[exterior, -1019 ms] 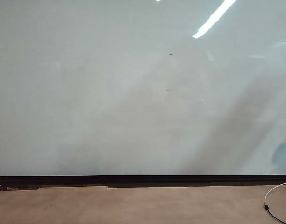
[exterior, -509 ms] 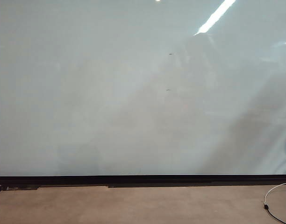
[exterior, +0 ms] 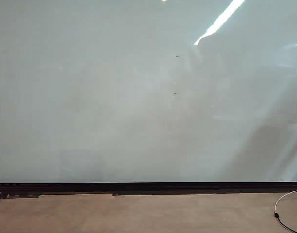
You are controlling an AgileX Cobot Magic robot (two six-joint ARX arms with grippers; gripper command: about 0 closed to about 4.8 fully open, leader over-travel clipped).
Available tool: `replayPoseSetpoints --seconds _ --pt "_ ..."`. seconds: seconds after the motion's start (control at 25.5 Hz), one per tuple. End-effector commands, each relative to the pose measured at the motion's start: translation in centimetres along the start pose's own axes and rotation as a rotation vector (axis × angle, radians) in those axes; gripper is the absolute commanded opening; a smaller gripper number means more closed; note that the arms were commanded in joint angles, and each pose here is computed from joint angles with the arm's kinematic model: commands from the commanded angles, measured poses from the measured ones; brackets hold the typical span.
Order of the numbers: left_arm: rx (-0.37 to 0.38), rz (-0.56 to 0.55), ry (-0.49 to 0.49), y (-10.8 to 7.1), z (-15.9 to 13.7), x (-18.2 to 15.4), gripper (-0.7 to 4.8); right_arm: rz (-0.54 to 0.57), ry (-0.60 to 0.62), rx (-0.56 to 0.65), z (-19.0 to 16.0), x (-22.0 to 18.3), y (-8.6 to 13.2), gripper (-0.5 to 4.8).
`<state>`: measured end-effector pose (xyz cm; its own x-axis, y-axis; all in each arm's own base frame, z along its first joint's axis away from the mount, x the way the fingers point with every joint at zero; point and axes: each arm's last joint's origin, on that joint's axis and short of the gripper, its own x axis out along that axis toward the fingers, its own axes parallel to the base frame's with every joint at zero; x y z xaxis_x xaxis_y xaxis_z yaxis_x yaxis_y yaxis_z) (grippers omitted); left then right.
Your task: Pick up the pen on the shelf to the right of the whiteboard and draw a rectangle.
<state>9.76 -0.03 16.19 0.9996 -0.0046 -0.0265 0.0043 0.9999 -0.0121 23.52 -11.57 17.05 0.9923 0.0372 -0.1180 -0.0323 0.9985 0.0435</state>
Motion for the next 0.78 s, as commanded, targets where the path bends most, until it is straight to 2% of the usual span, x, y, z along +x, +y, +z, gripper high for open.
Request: replayPoseSetpoints --seconds 0.04,0.24,0.35,0.63,0.78 --pt "0.004 0.000 -0.009 0.0 0.2 0.0 -0.05 0.031 -0.036 -0.022 0.0 0.5 -0.2 2.57" --pt "0.004 0.000 -0.009 0.0 0.2 0.0 -0.04 0.047 -0.040 -0.019 -0.6 1.3 -0.6 2.88" --pt "0.004 0.000 -0.008 0.0 0.1 0.0 -0.04 0.064 -0.049 -0.024 -0.8 1.8 -0.9 3.27" --pt "0.004 0.000 -0.009 0.0 0.2 0.0 -0.04 0.107 -0.052 -0.024 -1.0 3.6 -1.8 3.28" --pt "0.004 0.000 -0.009 0.0 0.2 0.0 -0.04 0.104 -0.096 -0.026 -1.2 4.0 -2.0 3.28"
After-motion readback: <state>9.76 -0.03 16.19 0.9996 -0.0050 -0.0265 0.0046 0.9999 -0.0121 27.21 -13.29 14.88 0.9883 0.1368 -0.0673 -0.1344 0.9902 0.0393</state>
